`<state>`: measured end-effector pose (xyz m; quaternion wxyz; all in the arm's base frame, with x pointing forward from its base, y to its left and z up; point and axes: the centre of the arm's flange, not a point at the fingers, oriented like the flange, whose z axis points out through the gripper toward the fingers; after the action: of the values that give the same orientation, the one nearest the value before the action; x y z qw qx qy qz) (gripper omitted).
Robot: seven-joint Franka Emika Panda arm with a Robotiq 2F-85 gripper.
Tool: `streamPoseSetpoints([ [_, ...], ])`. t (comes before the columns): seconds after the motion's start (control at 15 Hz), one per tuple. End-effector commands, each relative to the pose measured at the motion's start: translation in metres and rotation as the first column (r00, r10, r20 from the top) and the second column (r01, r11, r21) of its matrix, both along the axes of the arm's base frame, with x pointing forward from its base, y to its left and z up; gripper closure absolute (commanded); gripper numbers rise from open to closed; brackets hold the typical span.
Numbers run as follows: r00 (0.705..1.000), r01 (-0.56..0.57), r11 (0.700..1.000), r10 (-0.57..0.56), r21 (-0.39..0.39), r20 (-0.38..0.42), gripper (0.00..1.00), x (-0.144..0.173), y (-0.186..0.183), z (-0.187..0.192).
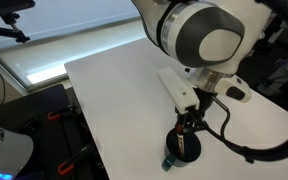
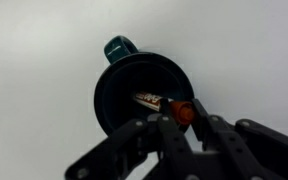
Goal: Remove the marker from the cup
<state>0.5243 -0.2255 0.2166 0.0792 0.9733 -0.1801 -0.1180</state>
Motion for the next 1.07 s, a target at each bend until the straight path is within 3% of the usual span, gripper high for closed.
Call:
streamPoseSetpoints([
  [0.0, 0.996, 0.067, 0.997, -0.068, 0.026, 0.052, 0.94, 0.007, 0.003, 0.008],
  [1.0, 0.939, 0.208, 0.970, -0.234, 0.126, 0.252, 0.94, 0.051, -0.006, 0.080],
])
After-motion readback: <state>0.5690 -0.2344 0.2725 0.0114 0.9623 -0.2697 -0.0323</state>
